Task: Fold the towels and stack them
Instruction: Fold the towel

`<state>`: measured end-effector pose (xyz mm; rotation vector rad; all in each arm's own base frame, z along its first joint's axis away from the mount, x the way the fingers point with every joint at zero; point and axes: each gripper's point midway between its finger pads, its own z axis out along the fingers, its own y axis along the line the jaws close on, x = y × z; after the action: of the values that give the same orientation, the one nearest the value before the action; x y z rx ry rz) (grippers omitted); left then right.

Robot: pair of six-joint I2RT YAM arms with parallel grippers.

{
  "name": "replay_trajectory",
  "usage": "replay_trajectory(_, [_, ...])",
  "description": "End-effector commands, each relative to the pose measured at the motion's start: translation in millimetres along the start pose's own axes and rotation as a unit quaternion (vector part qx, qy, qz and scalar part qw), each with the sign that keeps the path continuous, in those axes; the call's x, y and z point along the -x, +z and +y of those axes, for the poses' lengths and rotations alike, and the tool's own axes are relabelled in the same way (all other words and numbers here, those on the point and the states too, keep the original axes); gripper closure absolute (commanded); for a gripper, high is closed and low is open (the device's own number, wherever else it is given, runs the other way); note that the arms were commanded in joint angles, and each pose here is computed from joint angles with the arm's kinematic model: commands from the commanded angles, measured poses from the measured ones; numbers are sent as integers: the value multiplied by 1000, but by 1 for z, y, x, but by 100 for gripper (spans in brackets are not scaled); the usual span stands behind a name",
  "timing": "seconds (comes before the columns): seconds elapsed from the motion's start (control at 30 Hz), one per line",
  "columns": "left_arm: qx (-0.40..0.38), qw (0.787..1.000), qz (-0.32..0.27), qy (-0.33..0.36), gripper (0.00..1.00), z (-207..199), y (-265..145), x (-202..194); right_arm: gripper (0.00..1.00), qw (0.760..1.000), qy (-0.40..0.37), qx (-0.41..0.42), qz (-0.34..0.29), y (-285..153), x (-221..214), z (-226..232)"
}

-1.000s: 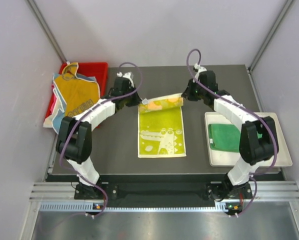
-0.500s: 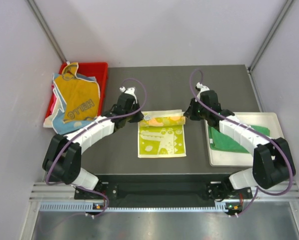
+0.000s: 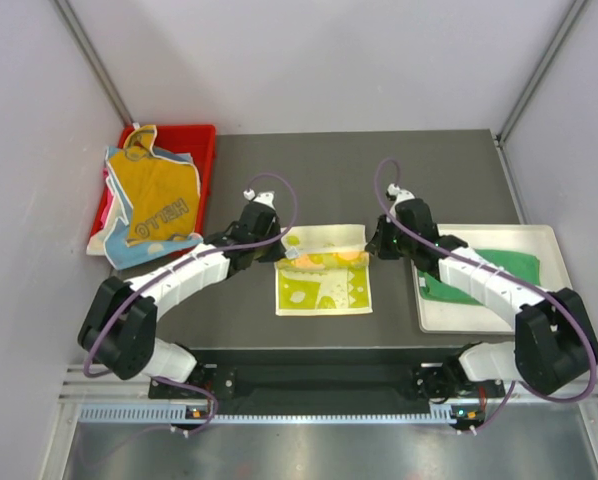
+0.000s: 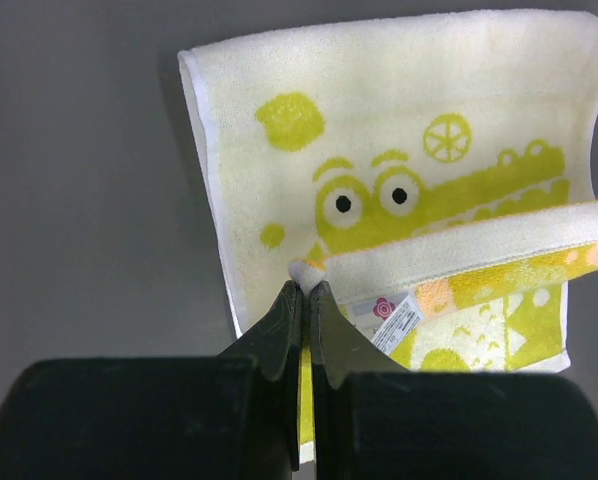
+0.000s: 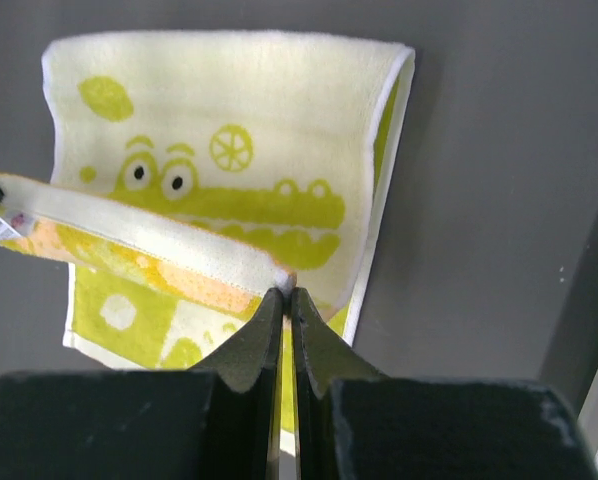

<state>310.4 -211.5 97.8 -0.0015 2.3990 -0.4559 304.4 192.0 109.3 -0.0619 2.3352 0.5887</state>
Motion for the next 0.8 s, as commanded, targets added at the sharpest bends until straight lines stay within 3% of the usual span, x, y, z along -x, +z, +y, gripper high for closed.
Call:
replay_trajectory(0.0, [0, 1000, -16, -1, 100, 0, -8, 4, 100, 1000, 0, 4, -21, -8, 5, 7])
replay_trajectory(0.77, [-12, 1000, 2, 10, 99, -6, -20, -16, 100, 1000, -4, -4, -9, -16, -16, 8])
